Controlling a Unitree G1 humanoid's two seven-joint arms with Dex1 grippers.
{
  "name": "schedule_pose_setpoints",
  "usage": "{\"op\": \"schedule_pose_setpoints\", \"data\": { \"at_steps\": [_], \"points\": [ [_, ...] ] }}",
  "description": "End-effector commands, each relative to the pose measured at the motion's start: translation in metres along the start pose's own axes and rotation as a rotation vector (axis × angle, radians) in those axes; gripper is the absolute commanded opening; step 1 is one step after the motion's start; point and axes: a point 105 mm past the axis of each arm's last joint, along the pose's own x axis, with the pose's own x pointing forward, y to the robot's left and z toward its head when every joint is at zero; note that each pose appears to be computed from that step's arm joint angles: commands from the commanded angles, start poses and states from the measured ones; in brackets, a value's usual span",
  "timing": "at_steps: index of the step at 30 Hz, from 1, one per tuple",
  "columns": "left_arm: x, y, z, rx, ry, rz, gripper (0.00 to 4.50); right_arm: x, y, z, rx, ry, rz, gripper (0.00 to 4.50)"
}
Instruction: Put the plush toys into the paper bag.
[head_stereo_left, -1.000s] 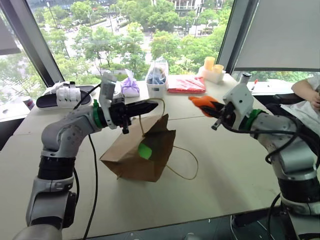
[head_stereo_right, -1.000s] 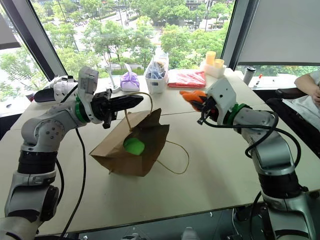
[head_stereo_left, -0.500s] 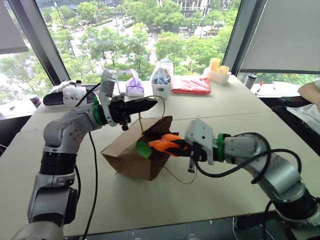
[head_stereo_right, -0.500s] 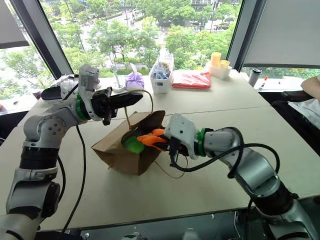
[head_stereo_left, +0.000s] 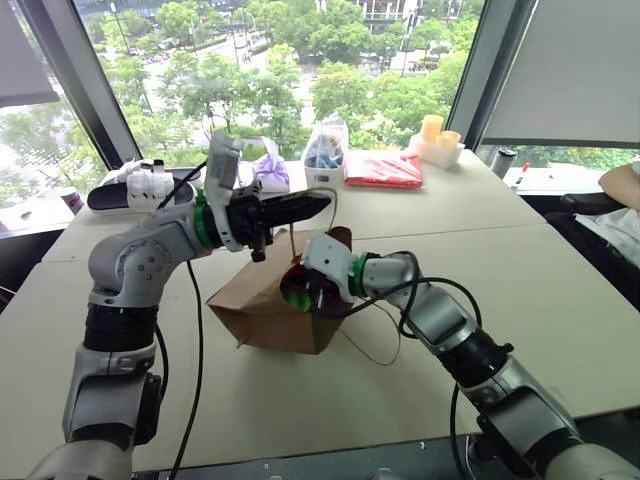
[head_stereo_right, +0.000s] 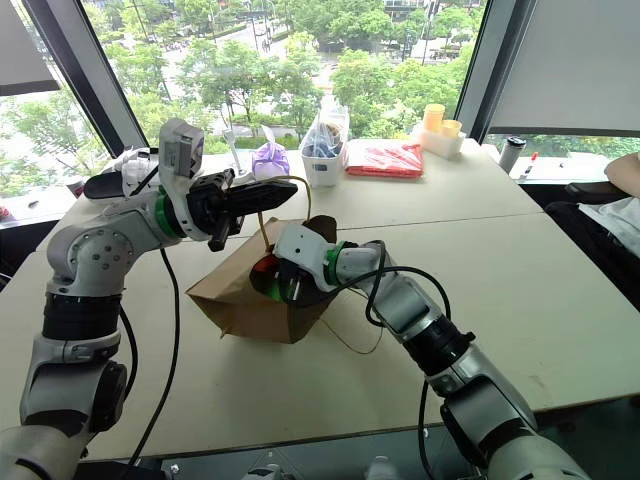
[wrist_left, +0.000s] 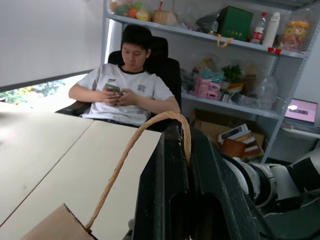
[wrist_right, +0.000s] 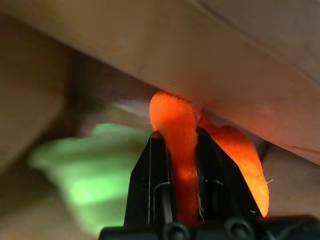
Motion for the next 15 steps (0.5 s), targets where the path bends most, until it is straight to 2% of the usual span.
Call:
{"op": "schedule_pose_setpoints", "data": {
  "at_steps": [1, 5, 8, 12, 15],
  "points": [
    [-0.001, -0.01, 0.017, 0.053, -0.034, -0.025, 0.0, 0.003, -0.011, 0.016, -0.072, -0.041, -0.035, 1.92],
    [-0.004, -0.007, 0.019, 0.055, -0.037, -0.005, 0.0, -0.004, -0.009, 0.02, -0.068, -0.045, -0.014, 3.93],
    [-0.008, -0.003, 0.018, 0.058, -0.035, 0.02, 0.0, -0.021, -0.01, 0.024, -0.062, -0.052, 0.0, 3.93],
    [-0.018, 0.007, 0.014, 0.053, -0.031, 0.068, 0.0, -0.086, -0.023, 0.03, -0.025, -0.026, -0.039, 3.93],
    [-0.02, 0.01, 0.015, 0.057, -0.034, 0.078, 0.0, -0.117, -0.028, 0.031, 0.022, -0.003, -0.072, 3.93]
  ]
}}
